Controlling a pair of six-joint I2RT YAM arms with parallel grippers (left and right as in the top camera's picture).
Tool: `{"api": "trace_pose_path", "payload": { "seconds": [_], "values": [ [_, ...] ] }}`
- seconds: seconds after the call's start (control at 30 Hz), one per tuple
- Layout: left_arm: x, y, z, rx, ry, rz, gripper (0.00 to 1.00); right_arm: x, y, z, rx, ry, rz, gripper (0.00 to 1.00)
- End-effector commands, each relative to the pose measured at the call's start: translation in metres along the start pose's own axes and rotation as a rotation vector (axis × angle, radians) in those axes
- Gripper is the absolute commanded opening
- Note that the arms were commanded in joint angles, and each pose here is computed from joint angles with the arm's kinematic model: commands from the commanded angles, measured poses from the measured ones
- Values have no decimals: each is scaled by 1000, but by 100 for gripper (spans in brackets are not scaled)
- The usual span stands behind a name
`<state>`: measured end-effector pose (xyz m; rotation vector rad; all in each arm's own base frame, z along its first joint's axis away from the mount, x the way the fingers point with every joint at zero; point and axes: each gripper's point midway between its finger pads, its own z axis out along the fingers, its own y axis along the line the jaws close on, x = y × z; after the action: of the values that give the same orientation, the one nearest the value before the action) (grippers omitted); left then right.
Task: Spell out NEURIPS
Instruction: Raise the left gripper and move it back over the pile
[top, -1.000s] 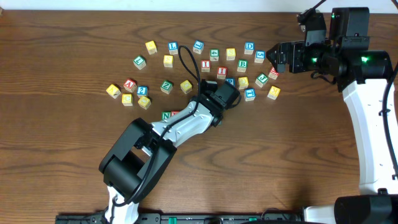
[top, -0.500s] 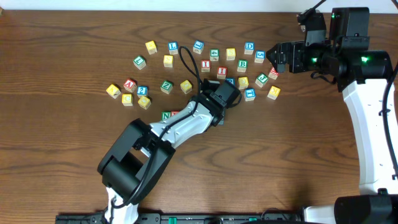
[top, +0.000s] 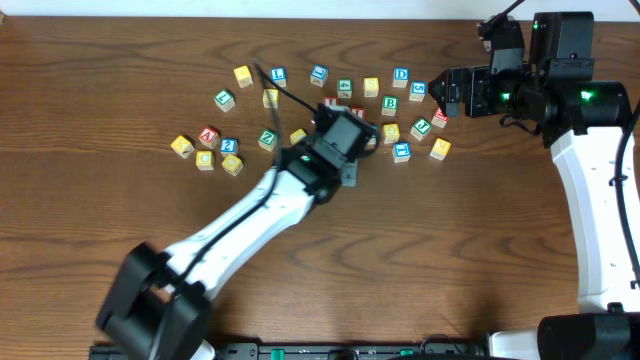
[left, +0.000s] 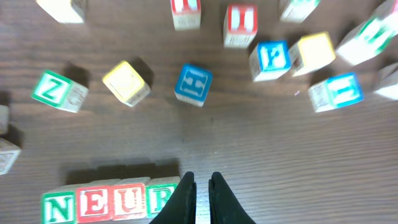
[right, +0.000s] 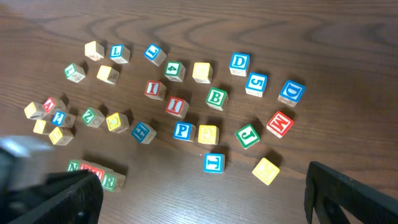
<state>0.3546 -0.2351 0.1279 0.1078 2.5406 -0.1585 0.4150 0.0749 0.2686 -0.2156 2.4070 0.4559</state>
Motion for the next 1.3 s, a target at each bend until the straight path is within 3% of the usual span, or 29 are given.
{"api": "trace_pose_path", "payload": {
  "seconds": [0.0, 0.1, 0.23, 0.43, 0.87, 1.07, 1.27],
  "values": [
    [-29, 4, -28, 74, -55, -39, 9, 1, -1, 1, -3, 5, -6, 99],
    [-43, 14, -41, 111, -75, -82, 9, 1, -1, 1, -3, 5, -6, 99],
    [-62, 31, -54, 117, -84, -99, 17, 1, -1, 1, -3, 5, -6, 99],
    [-92, 55, -76, 84, -123, -108, 38, 1, -1, 1, -3, 5, -6, 99],
    [-146, 83, -108, 49, -172, -99, 58, 1, -1, 1, -3, 5, -6, 99],
    [-171, 83, -100, 26, -130, -49, 68, 1, -1, 1, -3, 5, -6, 99],
    [-183, 78, -63, 12, -82, -29, 75, 1, -1, 1, -3, 5, -6, 99]
  ]
}}
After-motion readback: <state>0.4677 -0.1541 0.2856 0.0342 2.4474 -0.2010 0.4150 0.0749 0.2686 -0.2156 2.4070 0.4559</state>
